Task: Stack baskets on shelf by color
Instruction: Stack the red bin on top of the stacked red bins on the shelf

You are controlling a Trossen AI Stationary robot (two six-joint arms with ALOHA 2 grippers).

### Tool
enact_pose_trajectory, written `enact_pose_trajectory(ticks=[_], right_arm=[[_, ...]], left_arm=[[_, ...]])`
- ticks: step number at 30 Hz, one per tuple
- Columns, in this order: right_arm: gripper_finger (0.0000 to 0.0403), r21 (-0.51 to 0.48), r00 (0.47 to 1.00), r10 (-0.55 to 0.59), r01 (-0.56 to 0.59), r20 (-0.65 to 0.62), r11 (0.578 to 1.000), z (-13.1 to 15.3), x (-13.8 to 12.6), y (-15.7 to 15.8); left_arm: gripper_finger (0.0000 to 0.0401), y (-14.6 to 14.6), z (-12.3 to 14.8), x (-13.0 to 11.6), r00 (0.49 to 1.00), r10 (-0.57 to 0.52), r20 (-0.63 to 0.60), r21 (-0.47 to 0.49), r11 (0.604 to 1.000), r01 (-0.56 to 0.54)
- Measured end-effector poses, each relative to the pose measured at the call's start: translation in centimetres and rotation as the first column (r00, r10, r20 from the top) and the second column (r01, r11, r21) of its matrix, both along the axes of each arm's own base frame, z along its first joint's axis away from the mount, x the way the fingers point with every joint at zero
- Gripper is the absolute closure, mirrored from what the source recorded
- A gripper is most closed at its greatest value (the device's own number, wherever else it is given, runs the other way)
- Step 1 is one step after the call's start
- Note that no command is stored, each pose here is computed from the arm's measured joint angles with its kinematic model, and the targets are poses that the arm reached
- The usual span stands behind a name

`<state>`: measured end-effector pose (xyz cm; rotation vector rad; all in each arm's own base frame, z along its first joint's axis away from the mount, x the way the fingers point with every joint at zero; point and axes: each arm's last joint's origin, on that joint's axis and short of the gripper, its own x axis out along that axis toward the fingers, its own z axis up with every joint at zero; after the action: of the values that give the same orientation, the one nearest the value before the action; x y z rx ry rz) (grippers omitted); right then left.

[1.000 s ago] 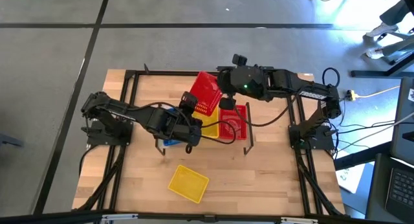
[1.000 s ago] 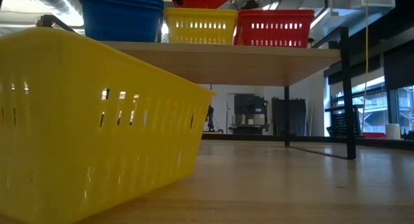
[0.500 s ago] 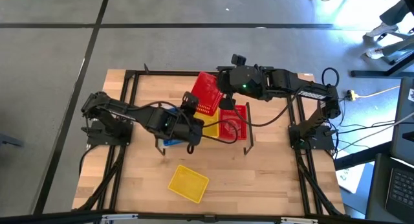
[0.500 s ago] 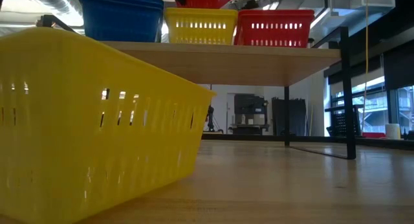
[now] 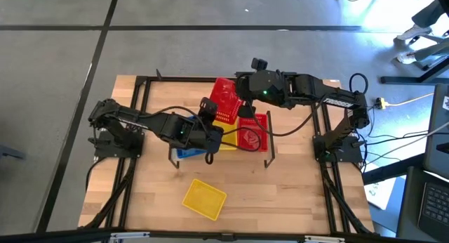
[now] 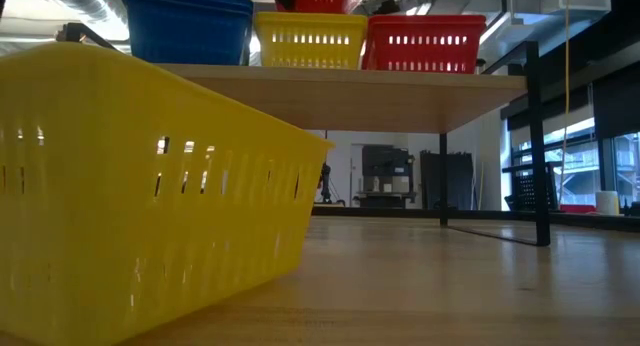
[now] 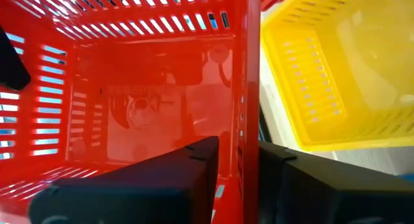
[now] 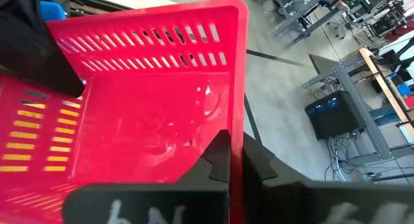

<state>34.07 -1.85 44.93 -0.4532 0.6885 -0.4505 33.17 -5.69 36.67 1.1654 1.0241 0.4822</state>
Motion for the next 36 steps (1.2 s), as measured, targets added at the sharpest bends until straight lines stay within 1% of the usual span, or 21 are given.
enact_pose_trajectory(ticks=[6,11,15,19,23,26,28,30,33,36], right_arm=[[0.0401,-0.012,1.000,-0.021,0.021,-0.013,1.000,-0.1,-0.1,-0.1],[0.0401,-0.014,0.998,-0.031,0.031,-0.052,0.999,-0.4,-0.3,-0.4],[0.0401,-0.016,0.996,-0.046,0.045,-0.079,0.999,-0.6,-0.5,-0.8],[0.0401,-0.035,0.990,-0.075,0.071,-0.122,0.997,-0.8,-0.9,-1.2],[0.0401,-0.006,0.990,-0.081,0.081,-0.117,0.997,-0.4,-1.9,-1.2],[0.0401,0.055,0.990,-0.095,0.101,-0.109,0.993,0.1,-3.1,-1.0],[0.0402,0.137,0.990,-0.090,0.105,-0.110,0.985,0.5,-4.1,-0.9],[0.0402,0.233,0.990,-0.059,0.089,-0.131,0.968,1.0,-5.1,-0.6],[0.0402,0.388,0.988,0.015,0.047,-0.155,0.921,1.9,-6.6,-0.1],[0.0402,0.491,0.976,0.083,0.028,-0.202,0.871,2.0,-7.6,0.2]], left_arm=[[0.0346,-0.8,0.1,-0.1,0.999,-0.012,0.034,-0.018,1.000,0.013],[0.0346,-2.3,0.3,-0.3,0.996,-0.075,0.043,-0.047,0.996,0.077],[0.0346,-3.3,0.8,-0.6,0.990,-0.126,0.056,-0.088,0.988,0.131],[0.0346,-4.2,2.2,-0.9,0.983,-0.140,0.120,-0.120,0.981,0.154],[0.0346,-4.7,4.2,-1.7,0.972,-0.124,0.199,-0.167,0.973,0.159],[0.0346,-4.6,5.8,-2.5,0.963,-0.080,0.259,-0.227,0.963,0.141],[0.0346,-4.4,6.6,-3.1,0.958,-0.045,0.284,-0.283,0.950,0.129],[0.0346,-4.2,7.2,-3.7,0.954,-0.012,0.300,-0.338,0.934,0.118],[0.0346,-3.9,8.0,-4.4,0.950,0.026,0.311,-0.379,0.920,0.098],[0.0346,-3.8,8.6,-4.9,0.947,0.044,0.319,-0.392,0.916,0.089]])
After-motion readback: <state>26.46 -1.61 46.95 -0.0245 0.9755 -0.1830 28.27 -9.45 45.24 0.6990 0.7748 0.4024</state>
